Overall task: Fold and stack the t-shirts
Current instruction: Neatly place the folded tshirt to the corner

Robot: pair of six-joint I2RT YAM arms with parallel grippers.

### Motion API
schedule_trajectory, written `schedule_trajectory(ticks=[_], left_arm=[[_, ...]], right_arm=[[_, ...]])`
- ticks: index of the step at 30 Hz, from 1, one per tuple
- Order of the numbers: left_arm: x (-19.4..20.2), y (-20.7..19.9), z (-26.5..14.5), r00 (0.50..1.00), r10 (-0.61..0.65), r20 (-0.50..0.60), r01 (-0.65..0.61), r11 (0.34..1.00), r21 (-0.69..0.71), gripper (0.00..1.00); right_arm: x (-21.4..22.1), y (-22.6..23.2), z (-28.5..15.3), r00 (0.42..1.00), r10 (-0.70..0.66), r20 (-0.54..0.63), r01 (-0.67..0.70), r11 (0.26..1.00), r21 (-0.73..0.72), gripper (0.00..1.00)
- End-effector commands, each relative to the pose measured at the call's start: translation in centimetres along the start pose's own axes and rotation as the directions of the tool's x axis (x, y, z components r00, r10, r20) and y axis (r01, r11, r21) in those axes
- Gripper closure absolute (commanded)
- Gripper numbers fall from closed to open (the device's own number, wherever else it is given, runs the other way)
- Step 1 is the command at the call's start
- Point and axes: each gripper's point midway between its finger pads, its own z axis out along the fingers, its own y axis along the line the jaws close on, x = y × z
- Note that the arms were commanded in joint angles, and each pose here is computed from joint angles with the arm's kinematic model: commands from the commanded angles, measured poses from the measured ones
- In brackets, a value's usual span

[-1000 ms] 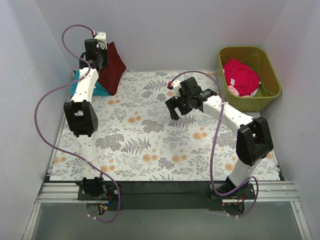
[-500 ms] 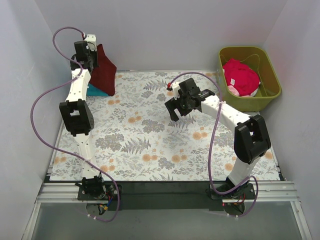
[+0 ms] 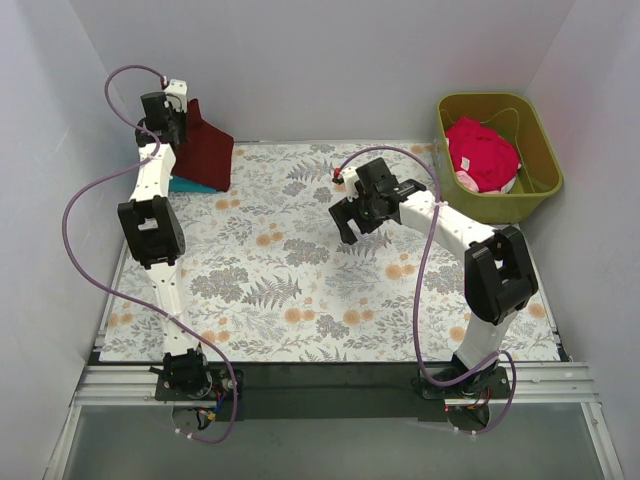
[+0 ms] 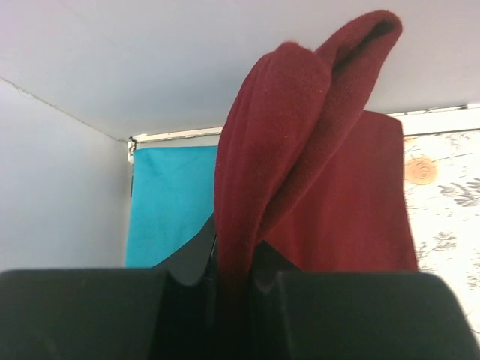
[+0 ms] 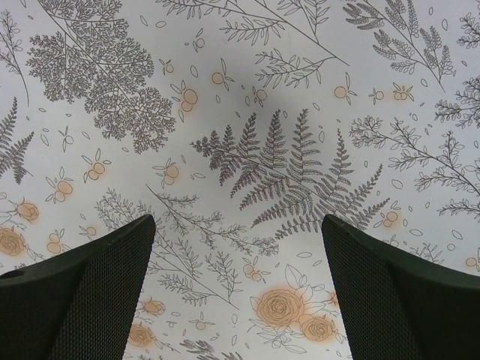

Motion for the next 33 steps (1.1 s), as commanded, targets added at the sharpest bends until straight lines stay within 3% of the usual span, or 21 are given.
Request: schedule_trajectory(ticks=[1,15,16,18,19,22,23,29,33], left_arm=[[-4.6,2.3,-1.0,0.99,0.057,0.13,-0.052,0.998,-0.044,1.0],[-0.2,4.8,1.6,0.985,0.157,0.065,-0.147,0.979,-0.138,0.97],[-0.4,5.4,1.8,0.982,0.172,0.072,-0.159,0.974,-0.164,0.81],[-1.0,6.3,2.0,0.979,0.183,0.088,-0.163,0.967,-0.197,0.63],[-2.3,7.4,1.6,0.976,0.187,0.112,-0.157,0.96,-0.231,0.49],[-4.0,8.9,0.8,0.969,0.193,0.152,-0.148,0.953,-0.263,0.28],[-4.7,9.2,0.4,0.967,0.194,0.166,-0.145,0.952,-0.268,0.15],[-10.3,9.6,-4.6,0.951,0.186,0.246,-0.121,0.959,-0.257,0.12],[-11.0,7.5,-7.7,0.966,0.154,0.206,-0.113,0.974,-0.199,0.11]], right_arm=[[-0.2,0.1,0.3,1.0,0.005,0.006,-0.005,1.0,-0.004,0.02],[0.5,0.1,0.6,1.0,0.007,-0.013,-0.007,1.0,-0.005,0.02],[0.5,0.1,0.6,1.0,0.009,-0.015,-0.009,1.0,-0.005,0.02],[0.4,0.1,0.5,1.0,0.005,-0.012,-0.005,1.0,-0.002,0.02],[0.4,0.1,0.4,1.0,0.005,-0.011,-0.005,1.0,-0.001,0.02],[0.4,0.0,0.1,1.0,0.001,-0.007,-0.001,1.0,0.004,0.02],[0.2,0.0,0.0,1.0,-0.001,-0.001,0.001,1.0,0.007,0.02],[-1.1,-0.3,-1.5,0.999,-0.017,0.041,0.016,1.0,0.026,0.02],[-2.7,-1.5,-3.7,0.995,-0.019,0.093,0.015,0.999,0.044,0.02]])
